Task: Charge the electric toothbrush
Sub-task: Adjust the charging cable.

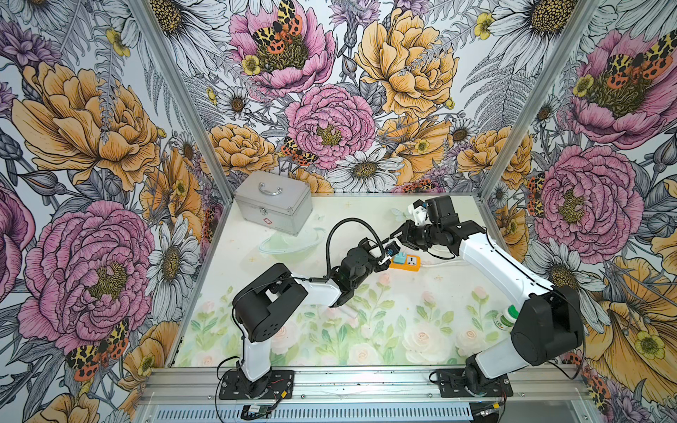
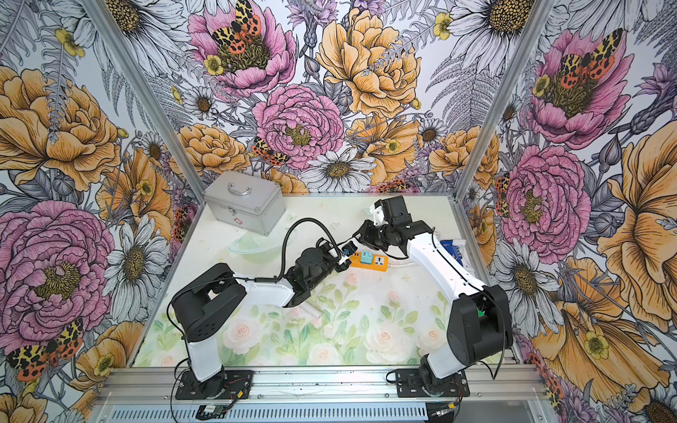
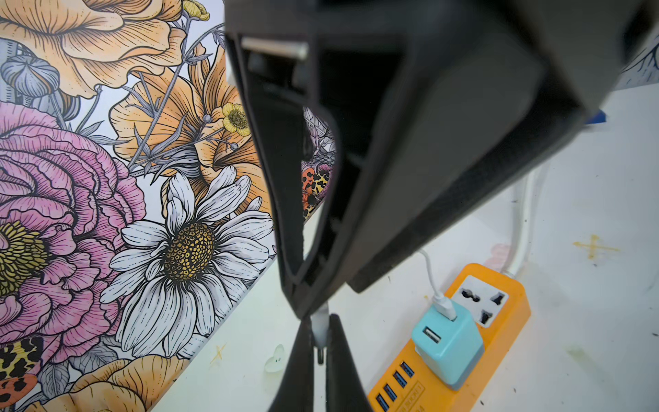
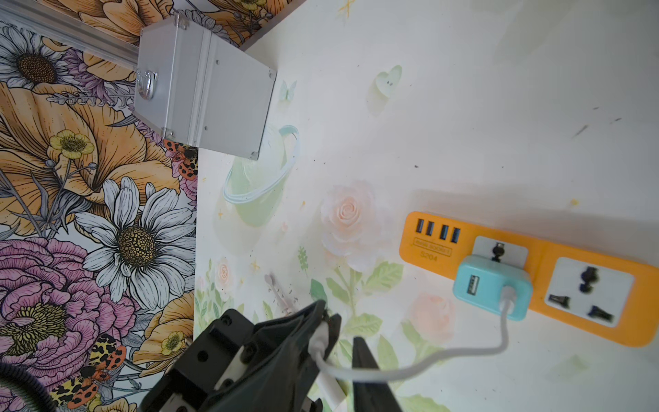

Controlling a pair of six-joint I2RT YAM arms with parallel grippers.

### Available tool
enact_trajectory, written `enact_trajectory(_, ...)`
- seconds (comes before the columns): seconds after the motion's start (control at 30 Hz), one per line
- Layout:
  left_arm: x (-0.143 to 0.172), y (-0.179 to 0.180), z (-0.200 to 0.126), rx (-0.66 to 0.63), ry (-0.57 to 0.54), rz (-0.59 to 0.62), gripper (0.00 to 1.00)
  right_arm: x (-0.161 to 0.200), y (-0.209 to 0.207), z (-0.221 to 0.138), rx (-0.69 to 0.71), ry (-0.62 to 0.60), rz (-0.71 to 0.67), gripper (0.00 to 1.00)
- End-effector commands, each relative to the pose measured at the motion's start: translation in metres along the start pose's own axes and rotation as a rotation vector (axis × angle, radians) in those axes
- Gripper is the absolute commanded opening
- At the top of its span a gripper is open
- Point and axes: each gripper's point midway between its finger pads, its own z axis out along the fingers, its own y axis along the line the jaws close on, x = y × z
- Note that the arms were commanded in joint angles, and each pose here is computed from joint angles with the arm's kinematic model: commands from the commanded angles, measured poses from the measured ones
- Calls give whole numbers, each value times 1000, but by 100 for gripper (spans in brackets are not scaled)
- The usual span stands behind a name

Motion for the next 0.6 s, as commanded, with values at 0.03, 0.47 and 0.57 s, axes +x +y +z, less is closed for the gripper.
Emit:
enact_trajectory(0.03,-8,3,0,-20,-20,13,0,-9,11,6,-28,-11,-17,24)
enact_trajectory(0.47,-10,3,3,-29,-16,31,0,-6,12,16,-30,18,-10,3)
enact_trajectory(0.57,-11,3,4,-30,-19,29,0,-5,11,18,-27,22,-7,0)
